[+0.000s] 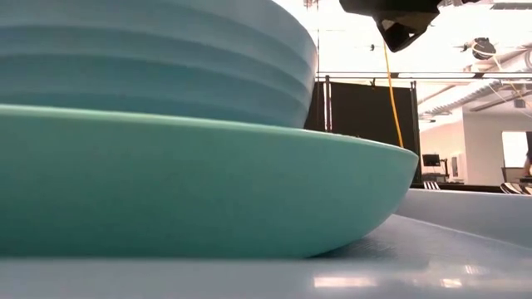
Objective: Set up tray
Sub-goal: Adjust the pink cup on the blue tray
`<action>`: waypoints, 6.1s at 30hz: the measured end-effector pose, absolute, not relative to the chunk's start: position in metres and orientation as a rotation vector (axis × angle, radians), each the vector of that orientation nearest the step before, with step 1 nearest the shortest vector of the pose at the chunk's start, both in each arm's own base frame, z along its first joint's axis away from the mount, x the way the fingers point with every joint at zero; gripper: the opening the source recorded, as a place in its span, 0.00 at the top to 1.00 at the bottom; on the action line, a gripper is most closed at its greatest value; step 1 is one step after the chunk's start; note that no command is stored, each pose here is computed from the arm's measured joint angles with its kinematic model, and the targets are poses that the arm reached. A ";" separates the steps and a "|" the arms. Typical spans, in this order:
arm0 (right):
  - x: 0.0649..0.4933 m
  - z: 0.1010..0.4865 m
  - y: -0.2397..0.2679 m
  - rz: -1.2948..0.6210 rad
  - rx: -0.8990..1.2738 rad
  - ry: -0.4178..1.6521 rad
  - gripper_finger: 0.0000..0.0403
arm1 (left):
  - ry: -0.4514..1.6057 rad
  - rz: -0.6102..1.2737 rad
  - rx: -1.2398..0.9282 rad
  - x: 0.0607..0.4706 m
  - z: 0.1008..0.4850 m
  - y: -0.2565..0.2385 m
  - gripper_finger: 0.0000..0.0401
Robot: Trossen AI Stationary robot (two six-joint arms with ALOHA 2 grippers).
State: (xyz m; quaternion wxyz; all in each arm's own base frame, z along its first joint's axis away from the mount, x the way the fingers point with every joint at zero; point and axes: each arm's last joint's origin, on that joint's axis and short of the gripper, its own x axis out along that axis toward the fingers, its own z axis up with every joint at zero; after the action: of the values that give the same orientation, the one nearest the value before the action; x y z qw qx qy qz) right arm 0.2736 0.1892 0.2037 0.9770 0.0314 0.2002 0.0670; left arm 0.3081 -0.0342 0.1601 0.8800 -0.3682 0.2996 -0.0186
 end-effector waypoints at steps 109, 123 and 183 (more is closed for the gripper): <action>0.274 0.199 0.184 0.095 0.054 0.412 0.70 | 0.835 -0.190 -0.155 0.344 0.215 -0.040 1.00; 0.274 0.199 0.184 0.095 0.052 0.412 0.70 | 0.798 -0.289 0.149 0.340 0.215 -0.072 1.00; 0.282 0.182 0.145 -0.079 0.023 0.367 0.70 | 0.999 -0.298 0.463 0.367 0.227 -0.091 1.00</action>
State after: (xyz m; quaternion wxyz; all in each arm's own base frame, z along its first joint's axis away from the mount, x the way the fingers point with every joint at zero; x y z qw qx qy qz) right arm 0.2825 0.1447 0.1817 0.9824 0.0112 0.1825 -0.0392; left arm 0.3666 -0.0910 0.2272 0.8417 0.2194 0.4729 -0.1408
